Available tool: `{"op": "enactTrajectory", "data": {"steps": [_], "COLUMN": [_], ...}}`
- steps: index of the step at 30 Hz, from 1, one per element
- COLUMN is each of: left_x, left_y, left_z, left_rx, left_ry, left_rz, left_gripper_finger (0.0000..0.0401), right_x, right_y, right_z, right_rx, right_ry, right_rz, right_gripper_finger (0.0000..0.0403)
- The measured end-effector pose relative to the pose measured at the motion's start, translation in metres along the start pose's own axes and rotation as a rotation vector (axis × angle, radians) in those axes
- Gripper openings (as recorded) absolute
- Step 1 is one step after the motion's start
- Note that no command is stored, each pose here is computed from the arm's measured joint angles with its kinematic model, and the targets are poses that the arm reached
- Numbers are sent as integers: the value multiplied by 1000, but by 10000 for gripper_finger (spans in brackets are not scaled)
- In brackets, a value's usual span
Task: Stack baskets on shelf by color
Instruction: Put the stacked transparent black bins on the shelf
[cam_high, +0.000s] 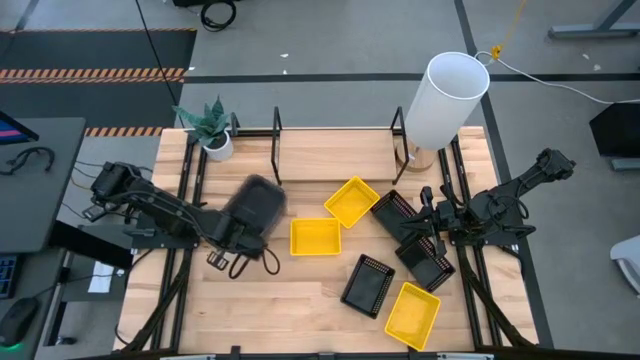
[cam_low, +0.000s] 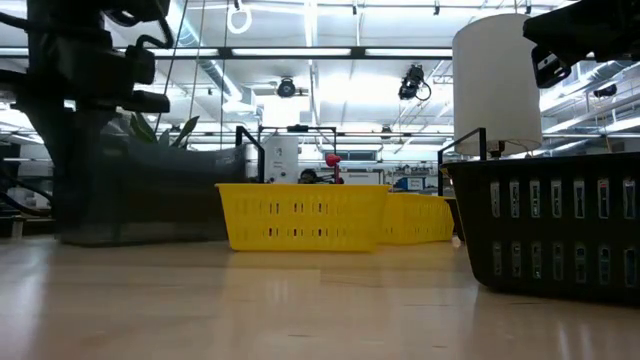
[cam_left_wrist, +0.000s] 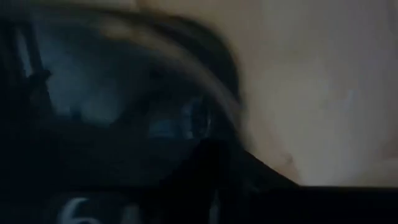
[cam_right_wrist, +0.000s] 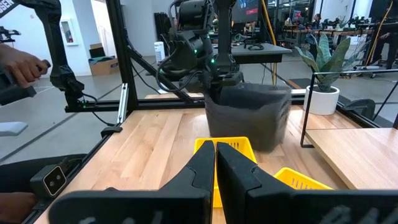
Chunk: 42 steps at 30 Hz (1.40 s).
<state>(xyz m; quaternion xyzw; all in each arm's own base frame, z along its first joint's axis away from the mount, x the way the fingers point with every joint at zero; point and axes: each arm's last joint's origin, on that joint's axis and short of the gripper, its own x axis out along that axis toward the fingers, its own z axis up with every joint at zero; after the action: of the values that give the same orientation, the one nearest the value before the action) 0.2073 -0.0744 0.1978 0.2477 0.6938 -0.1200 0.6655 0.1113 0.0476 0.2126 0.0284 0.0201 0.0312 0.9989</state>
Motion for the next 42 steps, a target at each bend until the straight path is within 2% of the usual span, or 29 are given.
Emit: {"op": "enactTrajectory", "data": {"steps": [3, 8, 18, 24, 30, 35, 38, 42], "left_x": [0, -9, -87, -130, -147, -149, -142, -125], "left_y": [-1, 0, 22, 52, 89, 129, 152, 178], "left_z": [1, 4, 27, 34, 47, 64, 69, 67], "left_rx": [-97, -191, -302, -406, -491, -534, -555, -557], "left_ry": [-10, -13, -260, -471, -741, -929, -963, -957], "left_rz": [-30, -89, -102, 20, 197, 352, 410, 371], "left_gripper_finger": [15, 14, 14, 14, 15, 22, 15, 16], "right_x": [0, 0, 0, 0, 0, 0, 0, 0], "right_y": [0, 0, 0, 0, 0, 0, 0, 0], "right_z": [0, 0, 0, 0, 0, 0, 0, 1], "right_rx": [0, 0, 0, 0, 0, 0, 2, 2], "right_ry": [0, 0, 0, 0, 0, 0, -4, -5], "right_rz": [0, 0, 0, 0, 0, 0, 0, 0], "right_gripper_finger": [23, 23, 23, 23, 23, 23, 23, 23]}}
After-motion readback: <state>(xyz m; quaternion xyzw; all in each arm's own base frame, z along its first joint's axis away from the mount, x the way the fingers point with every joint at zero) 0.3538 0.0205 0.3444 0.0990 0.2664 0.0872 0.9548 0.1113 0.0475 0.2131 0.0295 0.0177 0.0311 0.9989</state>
